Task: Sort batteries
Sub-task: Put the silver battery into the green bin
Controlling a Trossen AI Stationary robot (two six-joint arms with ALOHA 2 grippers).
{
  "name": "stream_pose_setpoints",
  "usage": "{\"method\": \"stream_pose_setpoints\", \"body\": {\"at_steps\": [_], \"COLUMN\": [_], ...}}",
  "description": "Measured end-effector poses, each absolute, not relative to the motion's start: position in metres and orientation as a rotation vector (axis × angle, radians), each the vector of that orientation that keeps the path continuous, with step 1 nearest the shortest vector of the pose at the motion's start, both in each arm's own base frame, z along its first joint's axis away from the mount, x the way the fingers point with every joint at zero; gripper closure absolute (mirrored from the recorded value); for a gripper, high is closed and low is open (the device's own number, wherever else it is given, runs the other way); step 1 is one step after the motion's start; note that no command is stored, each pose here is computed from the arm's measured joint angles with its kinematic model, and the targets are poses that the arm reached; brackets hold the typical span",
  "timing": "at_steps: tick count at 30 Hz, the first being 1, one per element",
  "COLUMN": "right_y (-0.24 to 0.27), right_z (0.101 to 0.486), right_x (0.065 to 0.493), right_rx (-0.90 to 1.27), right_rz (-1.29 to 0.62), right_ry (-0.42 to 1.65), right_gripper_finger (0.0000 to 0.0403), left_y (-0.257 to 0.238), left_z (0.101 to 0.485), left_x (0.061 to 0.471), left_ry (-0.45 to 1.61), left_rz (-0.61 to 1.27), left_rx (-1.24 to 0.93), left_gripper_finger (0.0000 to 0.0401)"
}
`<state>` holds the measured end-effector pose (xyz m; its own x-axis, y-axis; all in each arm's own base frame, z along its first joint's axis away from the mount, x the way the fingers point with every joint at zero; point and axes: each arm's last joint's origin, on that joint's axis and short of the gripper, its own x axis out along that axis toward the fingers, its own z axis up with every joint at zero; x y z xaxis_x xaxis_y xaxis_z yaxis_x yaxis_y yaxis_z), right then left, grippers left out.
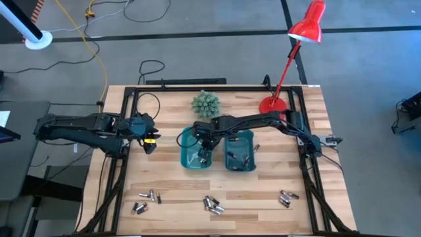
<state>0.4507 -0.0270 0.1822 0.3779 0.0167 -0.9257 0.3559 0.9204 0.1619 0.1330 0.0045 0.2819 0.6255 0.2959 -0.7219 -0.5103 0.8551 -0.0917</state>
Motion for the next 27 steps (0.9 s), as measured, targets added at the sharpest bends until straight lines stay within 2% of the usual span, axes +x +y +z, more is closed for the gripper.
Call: {"method": "stream_pose_setpoints", "body": {"at_steps": [18, 27], "right_y": [-0.0257, -0.0266], "right_z": [0.1822, 0.1833], "right_x": [0.4506, 0.4532], "right_rx": [0.307, 0.307], "right_rz": [-0.182, -0.179], "right_ry": [1.177, 1.148], "right_gripper_finger": [0.0344, 0.029], "left_y": [0.0045, 0.0045], "left_z": [0.2819, 0.2819], "left_x": [0.133, 0.133], "left_ry": [0.765, 0.765], "left_rz": [0.472, 0.472], "left_rx": [-0.304, -0.305], "left_gripper_finger": [0.028, 0.028]}}
